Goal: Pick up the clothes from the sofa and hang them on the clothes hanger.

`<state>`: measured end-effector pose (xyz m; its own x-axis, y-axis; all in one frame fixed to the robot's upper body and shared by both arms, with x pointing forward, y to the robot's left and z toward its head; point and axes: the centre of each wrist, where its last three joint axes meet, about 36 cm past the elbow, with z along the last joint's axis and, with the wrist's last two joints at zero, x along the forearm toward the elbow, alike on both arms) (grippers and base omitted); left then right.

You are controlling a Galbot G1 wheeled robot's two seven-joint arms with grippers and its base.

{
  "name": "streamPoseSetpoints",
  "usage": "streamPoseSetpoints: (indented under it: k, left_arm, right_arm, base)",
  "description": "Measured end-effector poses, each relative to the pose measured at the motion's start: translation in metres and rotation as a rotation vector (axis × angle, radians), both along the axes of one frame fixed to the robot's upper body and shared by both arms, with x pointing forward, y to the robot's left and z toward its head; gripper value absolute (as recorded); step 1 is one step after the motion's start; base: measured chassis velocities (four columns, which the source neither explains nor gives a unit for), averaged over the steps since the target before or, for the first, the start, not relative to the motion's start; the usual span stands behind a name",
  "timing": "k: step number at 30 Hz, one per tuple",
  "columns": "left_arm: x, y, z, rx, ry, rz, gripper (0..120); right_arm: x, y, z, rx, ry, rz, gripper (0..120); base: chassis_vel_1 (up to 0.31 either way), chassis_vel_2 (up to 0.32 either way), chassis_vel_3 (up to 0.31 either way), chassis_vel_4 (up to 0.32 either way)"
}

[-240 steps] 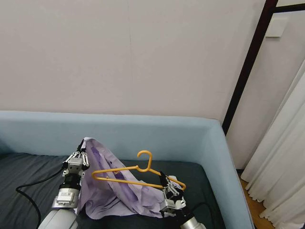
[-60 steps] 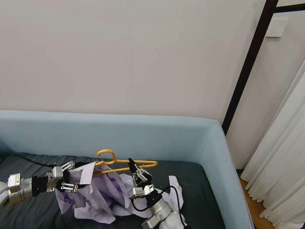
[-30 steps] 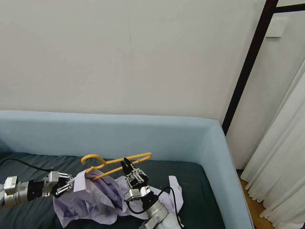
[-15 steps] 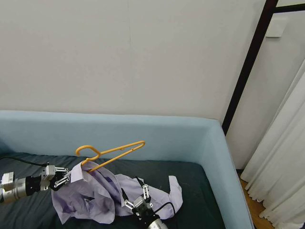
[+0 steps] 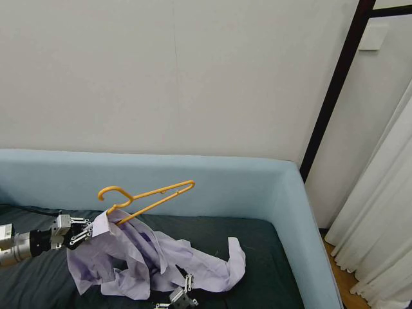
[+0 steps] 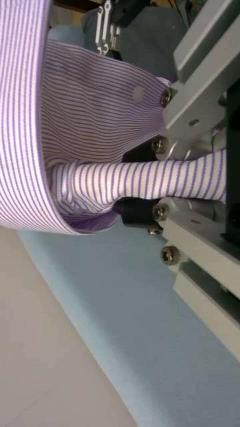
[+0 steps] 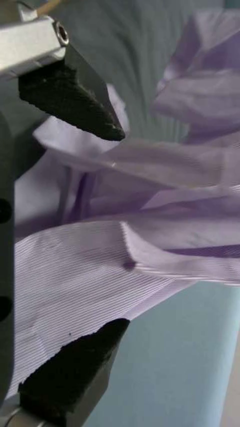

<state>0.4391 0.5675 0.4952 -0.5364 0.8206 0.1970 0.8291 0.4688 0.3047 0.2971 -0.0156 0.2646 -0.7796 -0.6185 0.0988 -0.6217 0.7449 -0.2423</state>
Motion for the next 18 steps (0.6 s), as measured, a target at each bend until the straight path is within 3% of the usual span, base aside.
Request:
streamPoseSetpoints:
  k: [9, 18]
  left_arm:
    - [0.0, -0.004, 0.002, -0.011, -0.011, -0.006, 2]
    - [-0.001, -0.009, 0.007, -0.02, -0.023, -0.021, 2]
  right_arm:
    - [-0.005, 0.03, -0.007, -0.045, -0.044, -0.105, 94]
    - [-0.013, 0.058, -0.015, -0.094, -0.063, -0.163, 62]
  base:
    - [0.0, 0.0, 0.0, 0.0]
    - [0.0, 0.0, 0.0, 0.0]
